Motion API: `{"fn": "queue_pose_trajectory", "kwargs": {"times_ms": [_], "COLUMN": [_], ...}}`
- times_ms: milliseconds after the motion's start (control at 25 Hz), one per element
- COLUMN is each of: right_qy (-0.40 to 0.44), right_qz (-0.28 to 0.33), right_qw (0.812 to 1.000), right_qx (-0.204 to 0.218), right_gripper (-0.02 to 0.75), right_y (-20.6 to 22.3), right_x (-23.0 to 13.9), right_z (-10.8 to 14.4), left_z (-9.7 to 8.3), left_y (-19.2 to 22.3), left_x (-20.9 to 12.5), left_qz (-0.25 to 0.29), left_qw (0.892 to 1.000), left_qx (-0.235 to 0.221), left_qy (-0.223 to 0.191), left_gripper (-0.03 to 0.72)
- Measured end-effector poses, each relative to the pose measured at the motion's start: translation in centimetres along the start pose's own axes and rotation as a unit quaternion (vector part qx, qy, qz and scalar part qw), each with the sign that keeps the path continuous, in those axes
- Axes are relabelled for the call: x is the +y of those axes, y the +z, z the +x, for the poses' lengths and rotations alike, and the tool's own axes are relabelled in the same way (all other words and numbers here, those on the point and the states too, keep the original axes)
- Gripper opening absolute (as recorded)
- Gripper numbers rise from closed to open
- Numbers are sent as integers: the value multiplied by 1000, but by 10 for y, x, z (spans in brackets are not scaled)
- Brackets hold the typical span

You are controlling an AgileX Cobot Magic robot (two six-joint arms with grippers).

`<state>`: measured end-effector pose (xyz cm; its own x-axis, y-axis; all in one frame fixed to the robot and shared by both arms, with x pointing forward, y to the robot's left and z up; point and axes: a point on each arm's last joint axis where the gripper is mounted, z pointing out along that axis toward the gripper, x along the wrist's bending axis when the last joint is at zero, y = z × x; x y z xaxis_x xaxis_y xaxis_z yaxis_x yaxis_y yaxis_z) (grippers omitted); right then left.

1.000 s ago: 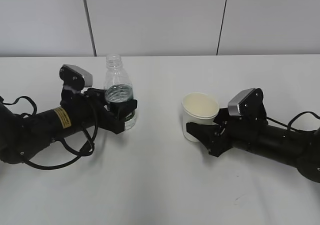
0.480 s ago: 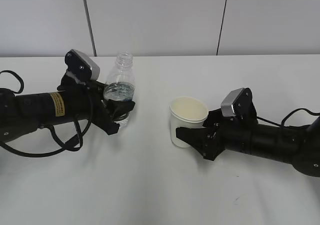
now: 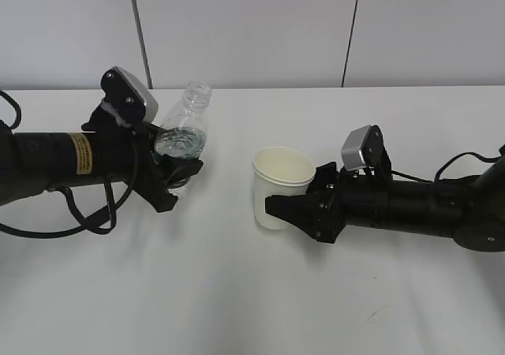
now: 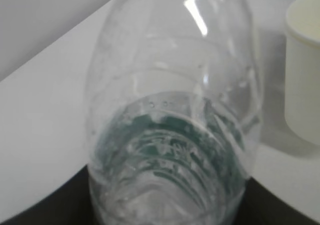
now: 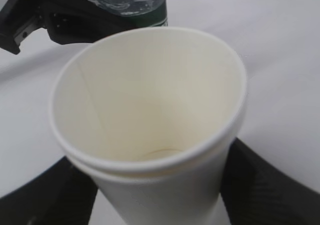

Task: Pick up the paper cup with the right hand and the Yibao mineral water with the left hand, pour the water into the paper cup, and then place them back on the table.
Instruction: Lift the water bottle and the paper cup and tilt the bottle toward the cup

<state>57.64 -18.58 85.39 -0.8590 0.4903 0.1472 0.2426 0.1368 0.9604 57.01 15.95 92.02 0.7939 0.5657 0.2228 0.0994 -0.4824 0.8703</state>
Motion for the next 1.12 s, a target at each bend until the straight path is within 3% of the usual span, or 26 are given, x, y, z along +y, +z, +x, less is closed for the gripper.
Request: {"fn": "queue_pose_trajectory", "kwargs": {"times_ms": [360,1120], "right_qy": [-10,-4], "right_qz": [33,65], "right_qw": [998,995], "right_qx": [50,76], "right_gripper": [542,542], "right_y": [24,50], "right_x": [9,31], "right_z": [9,5], "left_z": [5,10], "left_y": [-13,-35], "left_x": [9,26], "left_qz": [45,103], "left_qw": [998,987], "left_qx": [20,55], "left_qy": [41,108], "left_gripper": [380,378]}}
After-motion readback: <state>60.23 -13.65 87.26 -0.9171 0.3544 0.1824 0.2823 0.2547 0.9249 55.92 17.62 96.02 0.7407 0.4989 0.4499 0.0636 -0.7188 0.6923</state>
